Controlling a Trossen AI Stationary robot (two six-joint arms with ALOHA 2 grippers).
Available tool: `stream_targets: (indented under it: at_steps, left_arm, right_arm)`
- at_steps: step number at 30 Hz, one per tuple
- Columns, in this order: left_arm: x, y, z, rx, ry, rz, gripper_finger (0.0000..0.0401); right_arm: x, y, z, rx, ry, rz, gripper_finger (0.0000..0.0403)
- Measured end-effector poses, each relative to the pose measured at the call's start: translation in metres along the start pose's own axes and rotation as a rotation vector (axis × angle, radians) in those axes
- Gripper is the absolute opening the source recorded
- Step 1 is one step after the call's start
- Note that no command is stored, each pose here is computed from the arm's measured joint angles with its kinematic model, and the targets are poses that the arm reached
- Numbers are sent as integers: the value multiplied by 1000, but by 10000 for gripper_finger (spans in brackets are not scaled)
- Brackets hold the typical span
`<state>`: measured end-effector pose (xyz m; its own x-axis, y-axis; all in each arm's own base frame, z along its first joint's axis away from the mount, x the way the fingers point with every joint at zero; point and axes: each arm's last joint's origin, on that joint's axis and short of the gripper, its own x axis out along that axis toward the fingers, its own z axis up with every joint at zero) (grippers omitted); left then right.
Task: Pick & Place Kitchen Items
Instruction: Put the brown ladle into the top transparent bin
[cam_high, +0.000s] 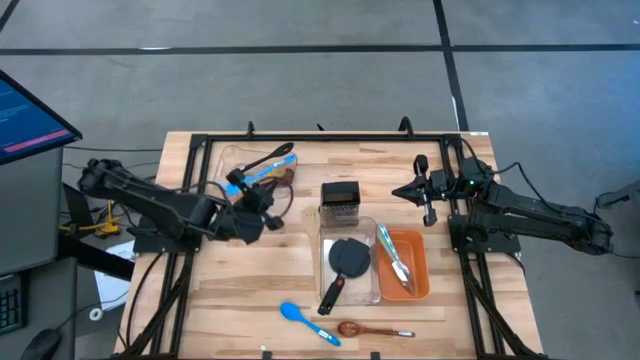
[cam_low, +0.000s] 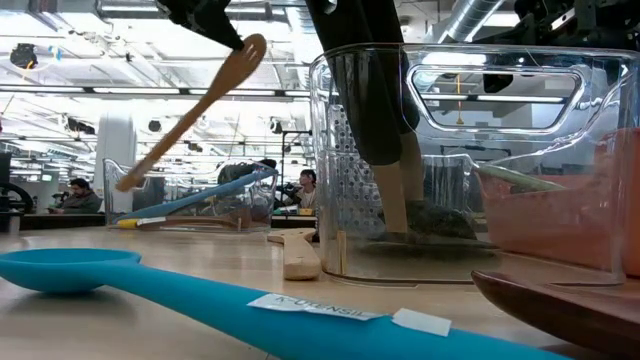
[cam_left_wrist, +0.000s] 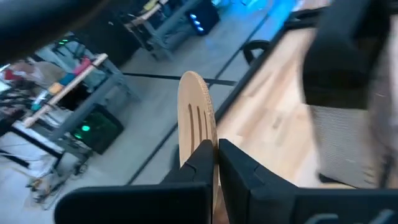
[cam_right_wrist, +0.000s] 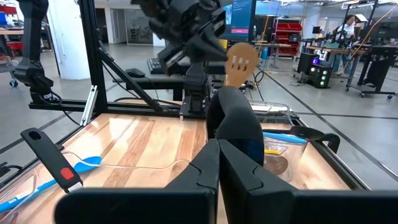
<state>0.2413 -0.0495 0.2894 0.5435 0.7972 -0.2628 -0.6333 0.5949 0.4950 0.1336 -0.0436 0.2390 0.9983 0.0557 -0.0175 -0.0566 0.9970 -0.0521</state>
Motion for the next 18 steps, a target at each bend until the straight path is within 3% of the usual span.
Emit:
stream_targets:
  at_steps: [11, 18]
  left_arm:
    - [10, 36, 12, 9, -9, 78, 0]
    - [23, 43, 19, 6, -23, 48, 0]
  right_arm:
    - [0, 0, 0, 0, 0, 0, 0]
    - [0, 0, 0, 0, 0, 0, 0]
